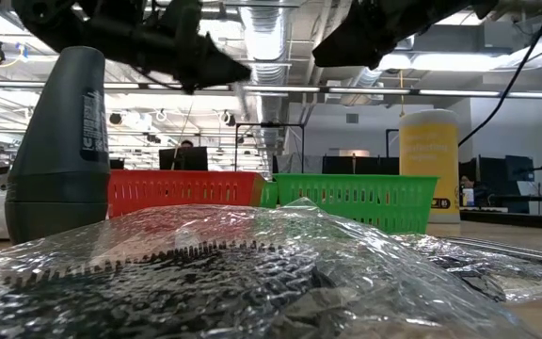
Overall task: Pick & Place Travel size toiletries
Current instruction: Put the silver nail cutter into the left green basket
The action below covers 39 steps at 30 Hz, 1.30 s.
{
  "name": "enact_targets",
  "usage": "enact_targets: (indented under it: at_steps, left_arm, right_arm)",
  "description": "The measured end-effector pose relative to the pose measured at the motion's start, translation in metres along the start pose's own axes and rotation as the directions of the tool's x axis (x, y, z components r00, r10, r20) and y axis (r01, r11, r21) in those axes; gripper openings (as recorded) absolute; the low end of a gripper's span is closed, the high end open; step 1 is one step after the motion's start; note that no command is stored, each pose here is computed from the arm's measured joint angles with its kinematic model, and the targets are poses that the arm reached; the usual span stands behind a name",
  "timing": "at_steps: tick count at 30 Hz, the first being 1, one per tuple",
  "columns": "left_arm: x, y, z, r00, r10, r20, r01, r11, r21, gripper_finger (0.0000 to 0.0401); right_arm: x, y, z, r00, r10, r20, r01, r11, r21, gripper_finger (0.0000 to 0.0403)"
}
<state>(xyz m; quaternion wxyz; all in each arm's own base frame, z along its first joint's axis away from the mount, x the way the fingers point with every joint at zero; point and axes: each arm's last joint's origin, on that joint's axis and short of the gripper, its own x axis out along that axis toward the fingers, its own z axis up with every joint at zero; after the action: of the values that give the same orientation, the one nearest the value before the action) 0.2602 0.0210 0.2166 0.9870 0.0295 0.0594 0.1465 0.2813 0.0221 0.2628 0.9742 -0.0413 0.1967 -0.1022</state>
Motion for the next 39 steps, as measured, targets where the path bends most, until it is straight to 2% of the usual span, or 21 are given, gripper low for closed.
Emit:
enact_targets:
  at_steps: [3, 13, 20, 28, 32, 39]
  left_arm:
    - [-0.004, 0.005, -0.006, 0.998, 0.048, -0.039, -0.048, 0.999, 0.005, 0.0048]
    - [-0.002, 0.017, -0.025, 0.976, 0.095, -0.198, -0.103, 0.994, -0.034, 0.0048]
    - [-0.001, 0.017, -0.030, 0.970, 0.079, -0.232, -0.094, 0.994, -0.053, 0.0048]
    - [0.017, 0.016, -0.037, 0.948, 0.079, -0.307, -0.095, 0.995, -0.036, 0.0048]
    - [0.023, 0.018, -0.043, 0.922, 0.089, -0.378, -0.105, 0.994, -0.022, 0.0048]
    - [0.024, 0.018, -0.042, 0.916, 0.091, -0.392, -0.115, 0.993, -0.039, 0.0052]
  right_arm:
    - [-0.001, 0.002, 0.000, 1.000, 0.008, 0.002, -0.008, 1.000, 0.004, 0.0123]
    - [0.000, 0.002, -0.001, 1.000, 0.010, -0.008, -0.010, 1.000, 0.018, 0.0123]
    - [0.000, 0.002, -0.001, 1.000, 0.010, -0.011, -0.010, 1.000, 0.017, 0.0123]
    - [0.000, 0.002, -0.002, 1.000, 0.010, -0.014, -0.009, 1.000, 0.017, 0.0123]
    - [0.000, 0.002, -0.003, 1.000, 0.010, -0.025, -0.009, 1.000, 0.013, 0.0123]
    - [0.000, 0.002, -0.004, 0.999, 0.009, -0.034, -0.009, 1.000, 0.010, 0.0123]
